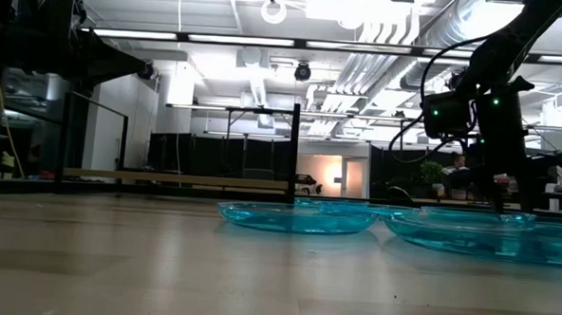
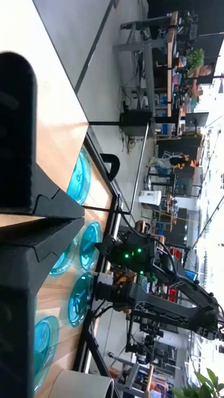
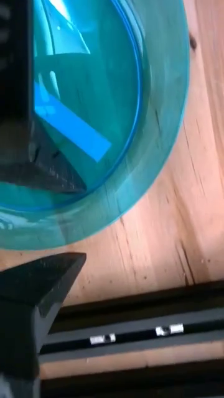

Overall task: Place and stack plates onto a shelf
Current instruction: Put the blue plate on the shelf

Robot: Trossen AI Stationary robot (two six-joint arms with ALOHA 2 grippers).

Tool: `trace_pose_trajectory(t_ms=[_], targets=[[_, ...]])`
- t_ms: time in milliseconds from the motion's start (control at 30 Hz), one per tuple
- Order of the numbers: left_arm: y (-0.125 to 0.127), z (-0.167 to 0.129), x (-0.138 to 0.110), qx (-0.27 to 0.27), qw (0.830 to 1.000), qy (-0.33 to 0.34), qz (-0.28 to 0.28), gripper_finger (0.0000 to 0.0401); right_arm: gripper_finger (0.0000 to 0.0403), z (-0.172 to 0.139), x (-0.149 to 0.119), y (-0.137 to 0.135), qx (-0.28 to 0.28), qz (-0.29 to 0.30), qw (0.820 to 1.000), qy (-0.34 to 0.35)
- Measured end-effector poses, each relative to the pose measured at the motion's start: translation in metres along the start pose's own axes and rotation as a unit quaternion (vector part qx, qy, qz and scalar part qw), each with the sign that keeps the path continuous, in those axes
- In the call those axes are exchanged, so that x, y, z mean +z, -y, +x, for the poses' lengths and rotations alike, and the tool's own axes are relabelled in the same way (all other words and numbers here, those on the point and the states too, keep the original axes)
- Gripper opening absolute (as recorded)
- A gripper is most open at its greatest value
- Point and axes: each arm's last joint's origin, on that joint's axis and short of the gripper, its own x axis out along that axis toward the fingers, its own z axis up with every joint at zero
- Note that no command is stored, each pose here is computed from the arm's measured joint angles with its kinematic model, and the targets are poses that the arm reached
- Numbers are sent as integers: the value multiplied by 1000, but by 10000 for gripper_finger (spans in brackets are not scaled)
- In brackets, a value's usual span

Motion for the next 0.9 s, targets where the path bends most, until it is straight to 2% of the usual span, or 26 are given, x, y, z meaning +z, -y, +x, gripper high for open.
trace_pose_trajectory(t_ms=[200,267,433,567,900], targets=[[0,0,0,0,1000,0,0,1,32,0,-1,1,0,-18,1000,-8],[0,0,0,0,1000,0,0,1,9,-2,-1,1,10,-22,1000,-6],[0,0,0,0,1000,0,0,1,8,-17,0,6,28,-30,999,-2],[0,0,0,0,1000,0,0,1,3,-40,7,12,61,-37,997,38],[0,0,0,0,1000,0,0,1,0,-97,16,34,192,-15,974,119]])
